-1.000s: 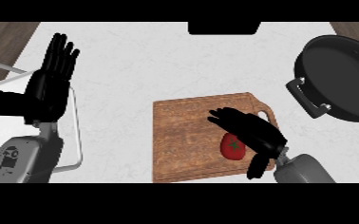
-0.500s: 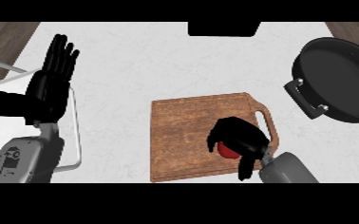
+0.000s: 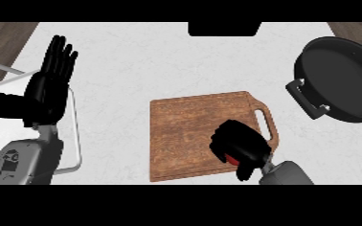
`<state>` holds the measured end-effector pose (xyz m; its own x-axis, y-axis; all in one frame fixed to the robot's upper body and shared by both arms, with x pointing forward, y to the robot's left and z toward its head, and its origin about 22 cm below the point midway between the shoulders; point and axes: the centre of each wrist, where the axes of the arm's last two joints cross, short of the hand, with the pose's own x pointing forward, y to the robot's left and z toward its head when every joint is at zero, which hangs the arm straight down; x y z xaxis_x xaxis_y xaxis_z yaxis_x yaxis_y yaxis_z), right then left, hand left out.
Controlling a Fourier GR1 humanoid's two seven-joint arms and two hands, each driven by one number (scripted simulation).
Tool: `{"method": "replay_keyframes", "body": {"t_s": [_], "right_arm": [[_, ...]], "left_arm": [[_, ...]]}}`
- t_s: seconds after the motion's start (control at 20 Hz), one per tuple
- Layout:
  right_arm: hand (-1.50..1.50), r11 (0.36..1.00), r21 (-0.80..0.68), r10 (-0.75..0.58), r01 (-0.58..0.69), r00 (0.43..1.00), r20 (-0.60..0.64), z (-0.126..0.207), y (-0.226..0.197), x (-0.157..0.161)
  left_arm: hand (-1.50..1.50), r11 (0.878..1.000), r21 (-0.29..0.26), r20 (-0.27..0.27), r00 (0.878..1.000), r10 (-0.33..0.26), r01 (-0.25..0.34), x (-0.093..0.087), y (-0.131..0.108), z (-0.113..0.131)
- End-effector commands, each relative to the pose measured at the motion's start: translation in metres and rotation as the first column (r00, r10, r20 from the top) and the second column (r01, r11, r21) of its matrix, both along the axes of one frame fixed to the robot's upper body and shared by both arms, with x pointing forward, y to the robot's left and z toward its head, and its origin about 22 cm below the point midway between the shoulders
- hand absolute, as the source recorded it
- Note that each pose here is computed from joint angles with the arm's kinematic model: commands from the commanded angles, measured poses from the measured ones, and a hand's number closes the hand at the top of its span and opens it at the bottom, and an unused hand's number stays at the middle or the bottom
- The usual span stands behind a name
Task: Pick the tomato from the cutting board and place it in the pot
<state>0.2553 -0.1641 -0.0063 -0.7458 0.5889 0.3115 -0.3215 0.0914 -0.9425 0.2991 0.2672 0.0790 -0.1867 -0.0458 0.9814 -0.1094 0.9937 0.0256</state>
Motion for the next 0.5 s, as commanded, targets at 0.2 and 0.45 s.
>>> {"method": "replay_keyframes", "body": {"t_s": [0.2, 0.45], "right_arm": [[1.5, 0.807, 0.068, -0.59, 0.587, 0.806, 0.044, 0.036, 0.017, 0.062], [1.5, 0.484, 0.122, -0.875, 0.866, 0.481, 0.06, 0.068, 0.015, 0.097]], "left_arm": [[0.0, 0.999, -0.002, 0.019, 0.999, -0.04, 0.04, 0.005, -0.004, 0.005], [0.0, 0.997, 0.004, 0.024, 0.997, -0.071, 0.071, 0.006, -0.011, 0.008]]}}
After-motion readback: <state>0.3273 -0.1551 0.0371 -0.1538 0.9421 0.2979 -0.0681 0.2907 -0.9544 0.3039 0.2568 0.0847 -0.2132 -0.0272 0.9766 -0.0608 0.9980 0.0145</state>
